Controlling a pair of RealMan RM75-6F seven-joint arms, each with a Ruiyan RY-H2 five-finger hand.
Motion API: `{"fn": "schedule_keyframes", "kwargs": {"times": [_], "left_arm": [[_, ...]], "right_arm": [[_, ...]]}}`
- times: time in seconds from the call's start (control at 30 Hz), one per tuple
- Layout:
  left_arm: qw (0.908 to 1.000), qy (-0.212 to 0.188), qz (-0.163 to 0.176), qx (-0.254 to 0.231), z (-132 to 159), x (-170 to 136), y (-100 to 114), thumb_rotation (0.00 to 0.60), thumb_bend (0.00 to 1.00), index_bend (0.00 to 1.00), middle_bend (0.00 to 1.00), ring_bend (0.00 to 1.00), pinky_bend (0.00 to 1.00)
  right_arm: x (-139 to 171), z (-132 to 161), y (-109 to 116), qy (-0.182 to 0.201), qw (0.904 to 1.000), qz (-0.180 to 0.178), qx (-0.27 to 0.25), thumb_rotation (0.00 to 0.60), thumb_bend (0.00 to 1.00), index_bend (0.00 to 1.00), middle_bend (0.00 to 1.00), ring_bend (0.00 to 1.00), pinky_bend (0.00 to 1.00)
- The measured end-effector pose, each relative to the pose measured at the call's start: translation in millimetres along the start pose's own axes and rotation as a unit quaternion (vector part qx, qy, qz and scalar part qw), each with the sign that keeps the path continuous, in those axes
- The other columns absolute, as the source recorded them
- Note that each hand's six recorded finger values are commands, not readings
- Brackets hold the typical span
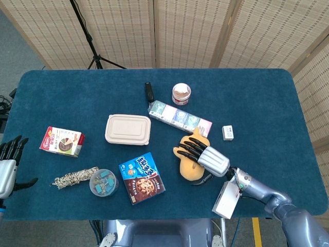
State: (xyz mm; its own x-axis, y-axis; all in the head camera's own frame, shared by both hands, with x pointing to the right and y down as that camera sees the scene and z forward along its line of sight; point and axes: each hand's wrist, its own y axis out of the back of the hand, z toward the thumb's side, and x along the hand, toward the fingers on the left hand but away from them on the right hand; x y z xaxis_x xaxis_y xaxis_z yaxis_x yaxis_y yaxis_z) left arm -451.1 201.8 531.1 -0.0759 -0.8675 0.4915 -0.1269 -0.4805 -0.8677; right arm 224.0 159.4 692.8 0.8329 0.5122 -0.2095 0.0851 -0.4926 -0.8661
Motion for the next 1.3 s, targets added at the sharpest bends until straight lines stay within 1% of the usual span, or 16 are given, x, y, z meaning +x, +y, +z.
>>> {"fn": "schedule_keyframes", "kwargs": {"times": [0.07,0.27,0.4,0.57,0.77,0.97,1.1,1.3], "left_arm": [[1.0000,-0.001,0.000,-0.001,0,0,0,0.600,0.00,0.00,0.00,0.00,0.00],[1.0000,-0.002,-0.001,0.000,1,0,0,0.600,0.00,0.00,0.00,0.00,0.00],[1.0000,-0.002,0.000,0.001,2,0,-1,0.600,0.00,0.00,0.00,0.00,0.00],[1.0000,-0.002,-0.002,0.002,2,1,-1,0.600,0.00,0.00,0.00,0.00,0.00],[1.0000,-0.001,-0.001,0.003,2,1,-1,0.600,0.00,0.00,0.00,0.00,0.00],[1.0000,0.002,0.001,0.002,0,1,0,0.600,0.00,0.00,0.00,0.00,0.00],[1.0000,0.003,0.002,0.001,-1,2,1,0.600,0.00,0.00,0.00,0.00,0.00],[1.0000,0.002,0.000,0.002,0,2,0,0.600,0.00,0.00,0.00,0.00,0.00]], "right_arm": [[1,6,2,0.009,0.9999,-0.005,-0.007,0.000,0.00,0.00,0.00,0.00,0.00],[8,32,8,0.054,0.9984,-0.012,-0.010,0.000,0.00,0.00,0.00,0.00,0.00],[17,48,3,0.080,0.9968,0.001,-0.010,0.000,0.00,0.00,0.00,0.00,0.00],[19,53,-7,0.085,0.9962,0.020,-0.007,0.000,0.00,0.00,0.00,0.00,0.00],[17,43,-20,0.068,0.9969,0.041,-0.005,0.000,0.00,0.00,0.00,0.00,0.00],[10,15,-27,0.023,0.9982,0.056,-0.003,0.000,0.00,0.00,0.00,0.00,0.00],[5,-5,-23,-0.011,0.9986,0.050,-0.013,0.000,0.00,0.00,0.00,0.00,0.00],[2,-20,-16,-0.037,0.9983,0.035,-0.029,0.000,0.00,0.00,0.00,0.00,0.00]]}}
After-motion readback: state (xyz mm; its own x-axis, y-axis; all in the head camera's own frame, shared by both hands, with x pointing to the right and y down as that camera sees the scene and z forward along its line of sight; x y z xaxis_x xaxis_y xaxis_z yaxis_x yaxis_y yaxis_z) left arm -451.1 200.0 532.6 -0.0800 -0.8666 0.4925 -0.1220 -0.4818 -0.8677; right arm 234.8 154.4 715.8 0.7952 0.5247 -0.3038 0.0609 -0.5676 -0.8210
